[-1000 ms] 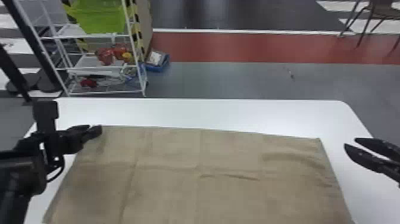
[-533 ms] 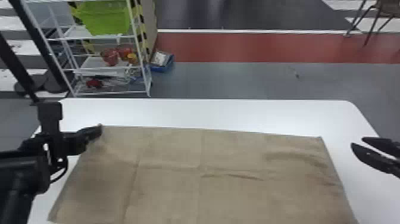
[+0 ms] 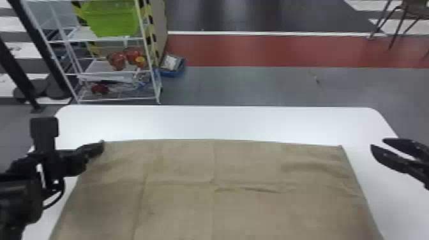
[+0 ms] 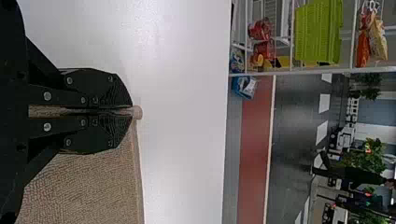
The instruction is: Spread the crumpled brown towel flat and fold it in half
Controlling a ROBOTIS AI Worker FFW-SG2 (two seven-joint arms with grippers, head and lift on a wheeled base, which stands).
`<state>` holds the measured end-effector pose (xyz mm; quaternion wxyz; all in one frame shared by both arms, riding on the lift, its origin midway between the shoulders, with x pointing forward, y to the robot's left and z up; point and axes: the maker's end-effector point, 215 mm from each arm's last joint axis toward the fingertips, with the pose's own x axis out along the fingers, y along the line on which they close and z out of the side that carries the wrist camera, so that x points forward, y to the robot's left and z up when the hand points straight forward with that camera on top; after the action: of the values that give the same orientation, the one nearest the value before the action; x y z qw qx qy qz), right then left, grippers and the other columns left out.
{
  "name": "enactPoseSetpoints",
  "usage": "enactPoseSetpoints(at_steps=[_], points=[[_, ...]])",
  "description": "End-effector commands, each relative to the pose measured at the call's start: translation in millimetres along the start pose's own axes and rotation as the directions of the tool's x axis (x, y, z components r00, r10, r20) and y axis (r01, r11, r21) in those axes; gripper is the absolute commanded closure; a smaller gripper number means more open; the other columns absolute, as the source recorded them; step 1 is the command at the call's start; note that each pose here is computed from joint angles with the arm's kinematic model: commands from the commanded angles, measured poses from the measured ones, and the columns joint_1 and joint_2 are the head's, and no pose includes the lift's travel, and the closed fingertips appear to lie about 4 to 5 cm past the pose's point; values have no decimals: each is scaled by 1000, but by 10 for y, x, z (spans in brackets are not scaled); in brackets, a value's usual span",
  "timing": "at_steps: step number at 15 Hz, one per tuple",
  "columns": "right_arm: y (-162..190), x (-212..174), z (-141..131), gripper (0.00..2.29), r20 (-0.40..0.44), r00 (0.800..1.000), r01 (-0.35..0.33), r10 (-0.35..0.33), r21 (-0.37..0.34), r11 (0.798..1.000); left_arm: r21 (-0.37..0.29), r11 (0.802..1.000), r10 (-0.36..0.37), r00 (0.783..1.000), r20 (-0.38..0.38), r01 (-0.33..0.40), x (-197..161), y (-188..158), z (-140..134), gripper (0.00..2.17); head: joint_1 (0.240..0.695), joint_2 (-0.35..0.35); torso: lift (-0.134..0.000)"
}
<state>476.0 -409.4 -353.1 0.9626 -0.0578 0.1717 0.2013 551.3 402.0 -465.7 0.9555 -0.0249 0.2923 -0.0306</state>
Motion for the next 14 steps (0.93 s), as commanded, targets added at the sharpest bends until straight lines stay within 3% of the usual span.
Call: enactPoseSetpoints(at_steps=[1, 5, 9, 11, 14], points=[[-269, 274, 0, 657, -25, 999, 24, -24, -23, 999, 0, 1000, -2, 1000, -2, 2, -21, -26, -37, 1085, 695, -4, -122], [-421, 502, -55, 657, -58, 997, 38, -42, -67, 997, 6, 1000, -2, 1000, 2, 2, -19, -41, -19, 1085, 695, -33, -122], [-230, 717, -265, 650, -83, 996, -22, 12, -123, 992, 13, 1000, -9, 1000, 12, 9, -13, -81, 29, 1085, 695, -28, -122], [-142, 792, -358, 421, -86, 996, -46, 35, -135, 990, 15, 1000, -11, 1000, 11, 11, -9, -97, 26, 1085, 695, -19, -122], [-124, 864, -416, 421, -87, 995, -59, 48, -122, 991, 12, 1000, -17, 1000, 10, 16, -12, -97, 21, 1085, 695, -8, -122]])
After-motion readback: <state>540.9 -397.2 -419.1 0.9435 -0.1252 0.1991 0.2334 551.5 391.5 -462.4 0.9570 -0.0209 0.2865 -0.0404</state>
